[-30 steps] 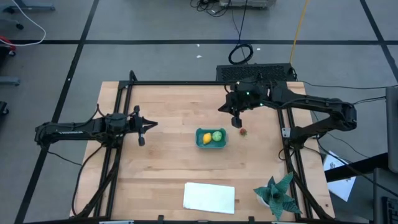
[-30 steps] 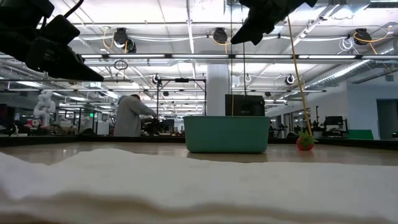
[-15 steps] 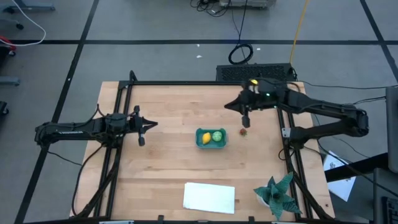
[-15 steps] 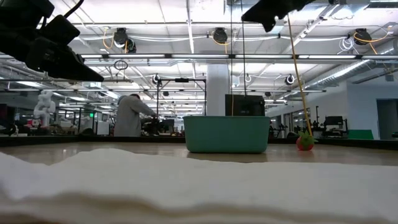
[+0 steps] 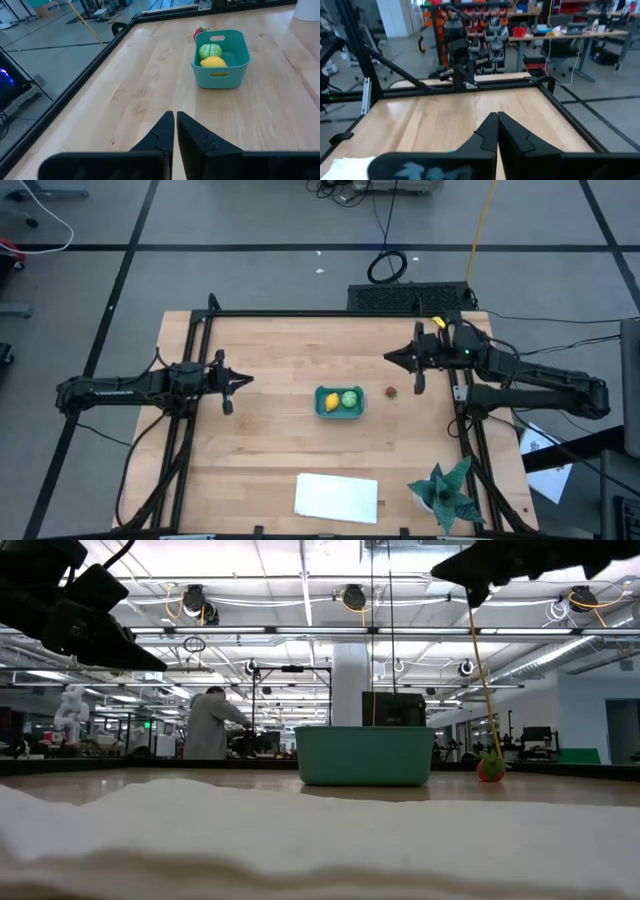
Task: Pick and placing Produce into tupperware
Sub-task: Put the red strawberry in the bin
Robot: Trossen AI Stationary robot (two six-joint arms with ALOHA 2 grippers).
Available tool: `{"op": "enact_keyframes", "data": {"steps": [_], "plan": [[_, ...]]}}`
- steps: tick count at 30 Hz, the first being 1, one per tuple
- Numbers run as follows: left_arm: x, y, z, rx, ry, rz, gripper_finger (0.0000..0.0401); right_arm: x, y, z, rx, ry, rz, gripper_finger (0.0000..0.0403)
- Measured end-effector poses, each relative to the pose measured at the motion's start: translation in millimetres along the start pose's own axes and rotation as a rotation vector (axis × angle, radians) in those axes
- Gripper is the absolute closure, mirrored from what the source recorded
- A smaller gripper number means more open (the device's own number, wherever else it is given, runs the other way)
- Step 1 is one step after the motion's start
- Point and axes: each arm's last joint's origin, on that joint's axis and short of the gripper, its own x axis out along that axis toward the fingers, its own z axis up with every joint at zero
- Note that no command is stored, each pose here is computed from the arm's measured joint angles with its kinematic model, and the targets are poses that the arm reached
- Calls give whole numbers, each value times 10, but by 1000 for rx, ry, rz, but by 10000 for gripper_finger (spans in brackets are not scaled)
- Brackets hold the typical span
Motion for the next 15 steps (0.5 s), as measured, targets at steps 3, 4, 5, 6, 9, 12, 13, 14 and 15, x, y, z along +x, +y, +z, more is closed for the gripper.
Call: {"op": "enact_keyframes", "data": {"steps": [3, 4, 5, 6, 9, 12, 13, 14, 15], "plan": [[0, 0, 0, 0, 0, 0, 375, -67, 12, -160, 16, -33, 0, 403], [0, 0, 0, 0, 0, 0, 375, -86, 16, -211, 24, -43, 1, 403], [0, 0, 0, 0, 0, 0, 375, -106, 20, -254, 32, -52, 2, 403], [0, 0, 0, 0, 0, 0, 375, -122, 23, -293, 38, -63, 2, 403], [0, 0, 0, 0, 0, 0, 375, -163, 30, -401, 57, -83, 2, 403], [0, 0, 0, 0, 0, 0, 375, -193, 26, -496, 70, -108, -26, 403], [0, 0, 0, 0, 0, 0, 375, -203, 22, -530, 73, -114, -44, 403], [0, 0, 0, 0, 0, 0, 375, -214, 21, -568, 73, -116, -53, 403], [0, 0, 1, 0, -1, 0, 375, -224, 19, -598, 74, -118, -65, 403]]}}
